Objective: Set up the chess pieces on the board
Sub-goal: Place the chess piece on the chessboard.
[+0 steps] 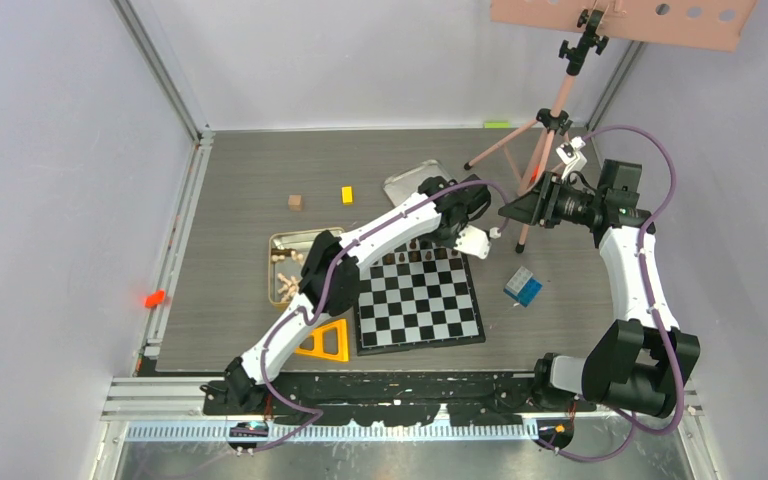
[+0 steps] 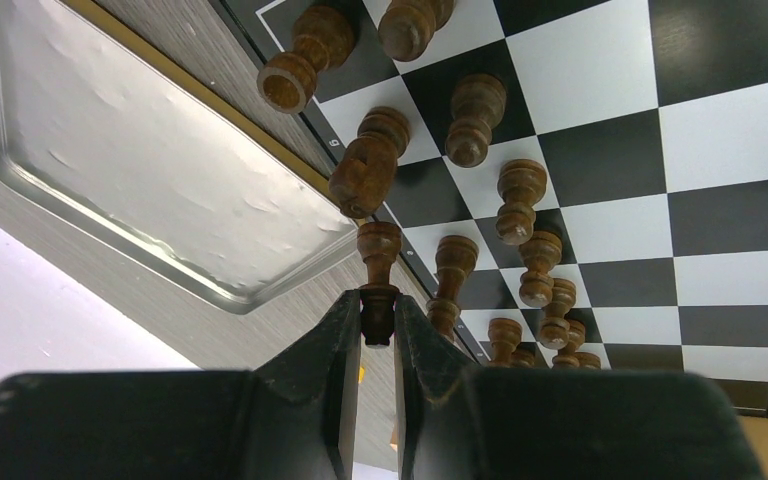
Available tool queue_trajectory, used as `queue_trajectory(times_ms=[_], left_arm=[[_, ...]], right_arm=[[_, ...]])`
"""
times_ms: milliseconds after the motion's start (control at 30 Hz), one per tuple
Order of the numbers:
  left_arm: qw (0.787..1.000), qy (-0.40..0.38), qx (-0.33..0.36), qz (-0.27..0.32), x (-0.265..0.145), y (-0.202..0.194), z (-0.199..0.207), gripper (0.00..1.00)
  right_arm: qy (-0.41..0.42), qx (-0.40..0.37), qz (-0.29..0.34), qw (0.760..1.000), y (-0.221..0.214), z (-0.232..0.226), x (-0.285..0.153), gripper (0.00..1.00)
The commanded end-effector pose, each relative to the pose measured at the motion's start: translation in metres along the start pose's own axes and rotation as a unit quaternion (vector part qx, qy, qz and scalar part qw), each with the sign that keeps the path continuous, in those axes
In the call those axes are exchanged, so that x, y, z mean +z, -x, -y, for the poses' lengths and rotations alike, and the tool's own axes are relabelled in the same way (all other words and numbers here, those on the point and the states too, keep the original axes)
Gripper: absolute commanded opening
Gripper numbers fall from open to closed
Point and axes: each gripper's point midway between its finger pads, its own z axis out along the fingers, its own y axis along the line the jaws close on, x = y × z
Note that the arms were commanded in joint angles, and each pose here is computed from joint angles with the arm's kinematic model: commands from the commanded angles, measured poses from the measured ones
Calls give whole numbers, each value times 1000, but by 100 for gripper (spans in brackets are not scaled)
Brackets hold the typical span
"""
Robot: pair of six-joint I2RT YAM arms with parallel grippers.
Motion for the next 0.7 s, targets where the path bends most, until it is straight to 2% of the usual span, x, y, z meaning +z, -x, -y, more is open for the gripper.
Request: queue_trajectory(times_ms=[0, 300, 667], left_arm=[[1000, 9, 26, 2, -6, 9, -3, 6], [1000, 1, 31, 1, -7, 10, 4, 6], [999, -16, 41, -8, 0, 9, 13, 10]], right_arm=[[6, -32, 19, 999, 12, -9, -6, 51], [8, -30, 18, 999, 11, -9, -6, 51], [9, -27, 17, 999, 10, -8, -6, 51]])
